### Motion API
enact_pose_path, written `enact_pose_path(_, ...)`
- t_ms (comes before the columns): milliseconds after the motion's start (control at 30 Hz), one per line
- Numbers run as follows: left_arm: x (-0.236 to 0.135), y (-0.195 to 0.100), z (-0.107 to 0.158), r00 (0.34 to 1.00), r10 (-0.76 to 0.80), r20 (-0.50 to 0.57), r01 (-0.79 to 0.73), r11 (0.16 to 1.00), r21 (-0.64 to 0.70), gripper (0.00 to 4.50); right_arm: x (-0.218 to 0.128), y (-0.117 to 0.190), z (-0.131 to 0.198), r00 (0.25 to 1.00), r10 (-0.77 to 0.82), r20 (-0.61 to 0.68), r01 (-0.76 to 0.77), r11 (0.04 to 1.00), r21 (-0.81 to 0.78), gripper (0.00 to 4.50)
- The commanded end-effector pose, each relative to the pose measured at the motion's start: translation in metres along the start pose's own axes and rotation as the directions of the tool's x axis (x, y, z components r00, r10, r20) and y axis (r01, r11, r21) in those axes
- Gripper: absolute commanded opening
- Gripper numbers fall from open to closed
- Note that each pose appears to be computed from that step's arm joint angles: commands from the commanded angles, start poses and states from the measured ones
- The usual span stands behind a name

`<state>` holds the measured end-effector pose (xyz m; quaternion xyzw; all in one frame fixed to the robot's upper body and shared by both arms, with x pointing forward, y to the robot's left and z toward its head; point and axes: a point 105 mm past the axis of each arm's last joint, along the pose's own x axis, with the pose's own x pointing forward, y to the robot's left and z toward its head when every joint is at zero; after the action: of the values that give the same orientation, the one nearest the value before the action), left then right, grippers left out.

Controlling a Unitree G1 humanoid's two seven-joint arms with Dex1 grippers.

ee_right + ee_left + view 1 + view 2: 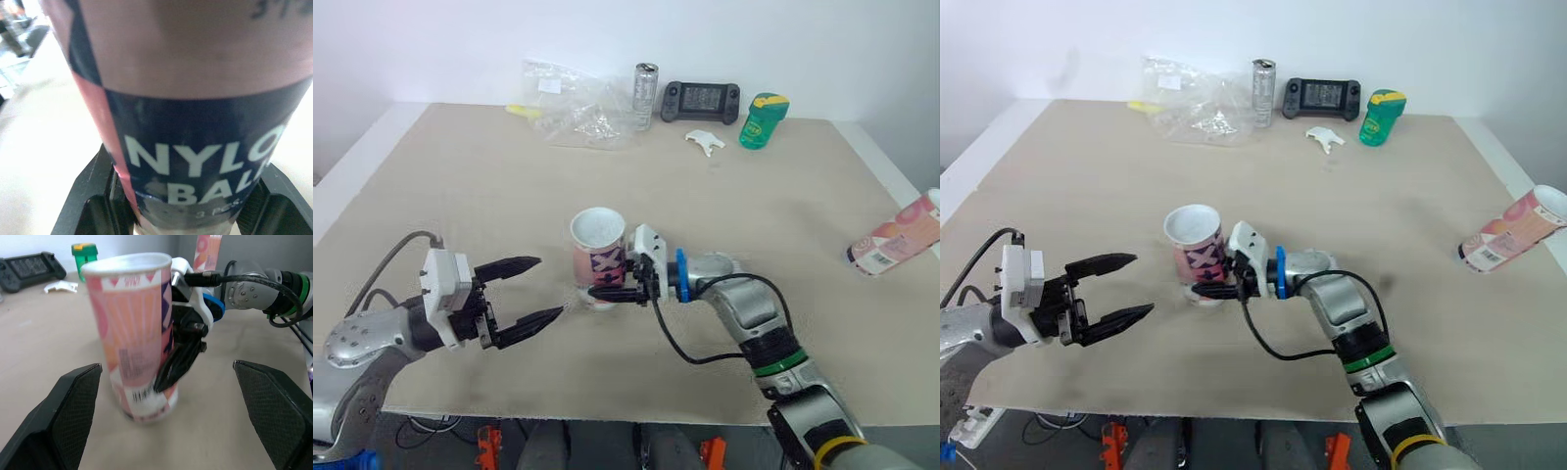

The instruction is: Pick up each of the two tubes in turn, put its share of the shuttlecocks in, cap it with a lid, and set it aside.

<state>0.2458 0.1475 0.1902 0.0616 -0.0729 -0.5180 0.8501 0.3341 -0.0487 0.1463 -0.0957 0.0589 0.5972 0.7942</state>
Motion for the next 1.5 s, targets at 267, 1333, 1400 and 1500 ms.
enact_pose_path(267, 0.072, 0.024, 0.02, 0.977, -0.064, 0.202, 0.068, 0.998, -0.015, 4.5, -0.225, -0.112, -0.003, 0.527, -0.849, 0.029, 0.843, 0.527, 0.109, 2.38)
enact_pose_path(1333, 0.056, 0.034, -0.019, 0.999, -0.04, -0.036, 0.034, 0.988, -0.149, 4.5, -0.259, -0.071, -0.124, 0.533, -0.778, -0.333, 0.846, 0.477, 0.24, 4.46)
enact_pose_path(1400, 0.043, 0.038, -0.025, 0.997, -0.006, -0.083, -0.007, 0.988, -0.154, 4.5, -0.263, -0.058, -0.124, 0.573, -0.739, -0.355, 0.82, 0.522, 0.237, 4.46)
enact_pose_path(1500, 0.015, 0.042, -0.039, 0.985, 0.063, -0.159, -0.091, 0.98, -0.175, 4.5, -0.263, -0.025, -0.12, 0.676, -0.614, -0.407, 0.726, 0.649, 0.226, 4.46)
